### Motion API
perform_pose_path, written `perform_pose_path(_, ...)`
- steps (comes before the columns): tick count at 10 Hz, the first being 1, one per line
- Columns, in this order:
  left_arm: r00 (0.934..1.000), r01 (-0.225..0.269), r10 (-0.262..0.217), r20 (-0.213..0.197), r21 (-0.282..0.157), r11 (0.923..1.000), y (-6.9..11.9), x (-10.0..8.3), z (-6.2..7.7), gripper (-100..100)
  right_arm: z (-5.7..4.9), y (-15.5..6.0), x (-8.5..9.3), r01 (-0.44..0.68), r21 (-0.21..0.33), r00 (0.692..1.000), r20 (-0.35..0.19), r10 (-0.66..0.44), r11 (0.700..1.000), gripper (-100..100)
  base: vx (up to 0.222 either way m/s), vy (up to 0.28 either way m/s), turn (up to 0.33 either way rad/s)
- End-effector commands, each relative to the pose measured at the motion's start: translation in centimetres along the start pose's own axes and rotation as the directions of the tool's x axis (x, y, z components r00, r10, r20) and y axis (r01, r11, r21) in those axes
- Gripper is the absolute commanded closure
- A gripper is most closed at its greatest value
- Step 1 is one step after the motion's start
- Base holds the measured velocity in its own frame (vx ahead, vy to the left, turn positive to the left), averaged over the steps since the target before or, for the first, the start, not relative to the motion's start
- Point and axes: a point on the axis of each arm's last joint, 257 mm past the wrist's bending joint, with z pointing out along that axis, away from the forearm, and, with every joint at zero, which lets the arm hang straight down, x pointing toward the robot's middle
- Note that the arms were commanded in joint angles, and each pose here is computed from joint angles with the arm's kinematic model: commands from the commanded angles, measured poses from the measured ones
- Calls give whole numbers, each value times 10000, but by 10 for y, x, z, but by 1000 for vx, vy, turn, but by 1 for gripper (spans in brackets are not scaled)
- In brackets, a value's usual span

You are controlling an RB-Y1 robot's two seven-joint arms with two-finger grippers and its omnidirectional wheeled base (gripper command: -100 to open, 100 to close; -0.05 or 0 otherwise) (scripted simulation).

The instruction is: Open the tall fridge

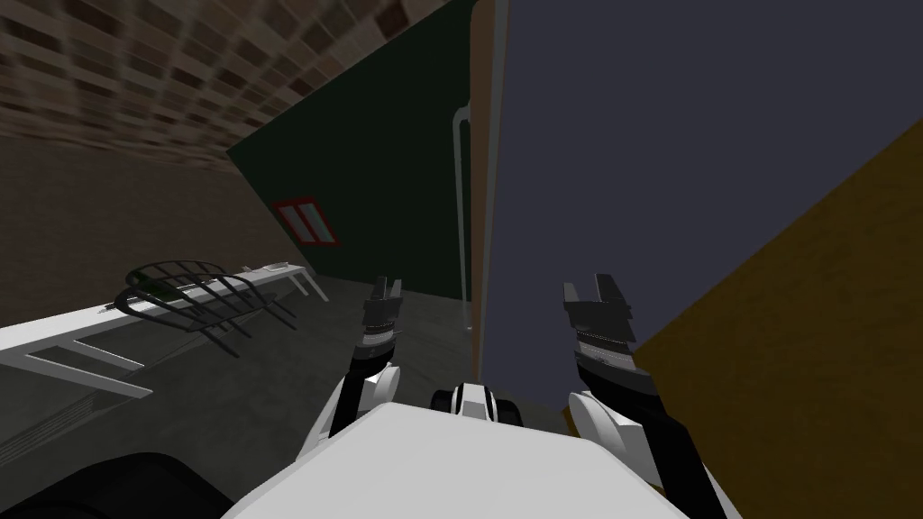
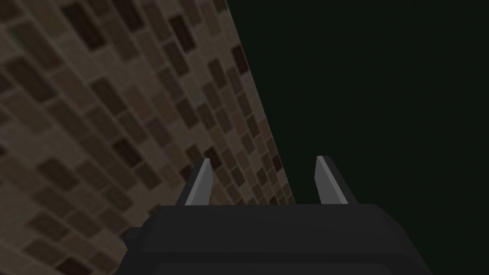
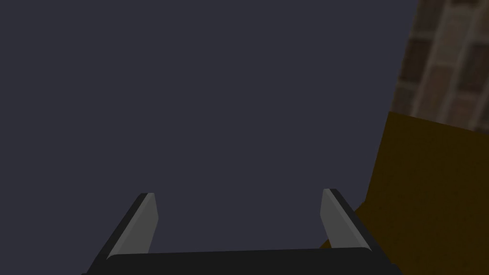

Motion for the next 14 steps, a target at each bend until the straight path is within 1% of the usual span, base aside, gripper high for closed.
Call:
perform_pose_path(1, 10000, 1, -1, 1, -5, 10000, 0, 0, 0, 0, -8, -13, -7, 1070, 426, 9930, -550, -1046, 9933, -100, 5, 56, 29)
perform_pose_path(3, 10000, 2, -2, 2, -7, 10000, 0, 0, 0, 0, -16, -25, -20, 2112, 796, 9746, -930, -2037, 9742, -100, -1, 83, 30)
perform_pose_path(4, 10000, 2, -2, 2, -7, 10000, 0, 0, 0, 0, -21, -31, -28, 2727, 992, 9584, -1147, -2612, 9570, -100, 16, 94, 42)
perform_pose_path(5, 10000, 2, -2, 2, -7, 10000, 0, 0, 0, 0, -27, -37, -38, 3386, 1183, 9364, -1392, -3221, 9335, -100, 24, 99, 51)
perform_pose_path(7, 10000, 2, -2, 2, -7, 10000, 0, 0, 0, 0, -39, -49, -57, 4711, 1524, 8756, -1997, -4398, 8688, -100, 21, 124, 46)
perform_pose_path(8, 10000, 3, -3, 2, -7, 10000, 0, 0, 0, 0, -38, -47, -62, 4817, 1506, 8704, -1963, -4514, 8633, -100, 17, 94, 13)
perform_pose_path(9, 10000, 2, -2, 2, -7, 10000, 0, 0, 0, 0, -45, -51, -75, 5536, 1624, 8263, -2298, -5143, 8168, -100, 8, 91, 46)
perform_pose_path(10, 10000, 2, -2, 2, -7, 10000, 0, 0, 0, 0, -52, -56, -84, 6146, 1723, 7811, -2695, -5633, 7698, -100, 8, 106, 68)
perform_pose_path(11, 10000, 2, -2, 2, -7, 10000, 0, 0, 0, 0, -50, -54, -89, 6270, 1695, 7721, -2652, -5776, 7603, -100, 11, 82, 10)
perform_pose_path(12, 10000, 1, -1, 2, -7, 10000, 0, 0, 0, 0, -57, -57, -102, 6924, 1728, 7139, -3050, -6304, 7005, -100, 12, 88, 32)
perform_pose_path(13, 10000, 2, -2, 2, -7, 10000, 0, 0, 0, 0, -56, -56, -104, 6968, 1716, 7099, -3033, -6356, 6964, -100, 15, 69, 22)
perform_pose_path(14, 10000, 1, -1, 1, -7, 10000, 0, 0, 0, 0, -62, -58, -118, 7586, 1690, 6436, -3450, -6832, 6293, -100, 35, 79, 48)
